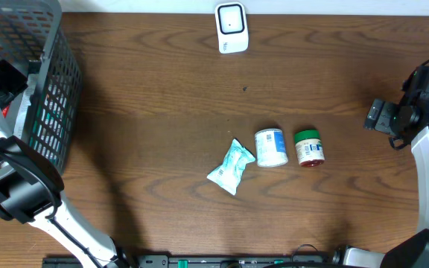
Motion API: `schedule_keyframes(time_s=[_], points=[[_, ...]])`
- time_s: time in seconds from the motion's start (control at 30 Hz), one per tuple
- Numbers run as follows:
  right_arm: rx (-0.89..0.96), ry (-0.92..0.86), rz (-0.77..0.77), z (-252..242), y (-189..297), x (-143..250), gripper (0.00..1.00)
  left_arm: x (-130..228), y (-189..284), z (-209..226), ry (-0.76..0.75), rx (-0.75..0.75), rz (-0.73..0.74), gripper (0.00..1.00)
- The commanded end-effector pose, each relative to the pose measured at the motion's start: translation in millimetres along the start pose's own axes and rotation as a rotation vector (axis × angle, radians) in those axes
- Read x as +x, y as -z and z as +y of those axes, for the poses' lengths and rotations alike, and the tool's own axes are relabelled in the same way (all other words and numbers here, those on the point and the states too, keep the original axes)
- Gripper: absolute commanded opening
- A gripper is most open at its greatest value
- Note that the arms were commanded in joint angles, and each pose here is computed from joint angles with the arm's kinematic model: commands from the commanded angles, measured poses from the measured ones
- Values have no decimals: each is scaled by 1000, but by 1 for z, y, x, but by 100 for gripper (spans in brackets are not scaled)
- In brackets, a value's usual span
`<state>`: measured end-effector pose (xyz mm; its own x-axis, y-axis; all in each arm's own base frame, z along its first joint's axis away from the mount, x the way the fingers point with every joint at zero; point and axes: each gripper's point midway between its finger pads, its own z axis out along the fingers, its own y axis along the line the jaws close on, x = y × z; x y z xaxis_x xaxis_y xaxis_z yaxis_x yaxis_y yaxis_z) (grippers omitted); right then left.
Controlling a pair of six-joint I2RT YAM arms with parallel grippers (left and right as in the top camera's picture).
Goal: Scan the item barcode
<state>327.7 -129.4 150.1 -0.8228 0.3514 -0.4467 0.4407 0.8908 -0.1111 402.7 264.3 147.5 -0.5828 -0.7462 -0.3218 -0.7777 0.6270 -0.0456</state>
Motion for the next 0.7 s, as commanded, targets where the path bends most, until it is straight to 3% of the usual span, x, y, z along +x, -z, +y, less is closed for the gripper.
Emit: schedule_keyframes(time_s=[0.0, 0.2, 0.37, 0.57, 0.67], points=[[9, 0, -15, -3, 4, -4, 99, 5, -7, 5, -8, -19, 21, 39], [9, 0, -15, -3, 4, -4, 99, 14, -27, 7, -9, -24, 38, 40], [9, 0, -15, -3, 4, -4, 99, 19, -33, 8, -10, -28, 50, 57], [9, 0, -15, -3, 4, -4, 99, 25, -40, 10, -11, -34, 66, 62], [9, 0, -15, -3, 4, -4, 99, 26, -40, 10, -11, -35, 70, 70]])
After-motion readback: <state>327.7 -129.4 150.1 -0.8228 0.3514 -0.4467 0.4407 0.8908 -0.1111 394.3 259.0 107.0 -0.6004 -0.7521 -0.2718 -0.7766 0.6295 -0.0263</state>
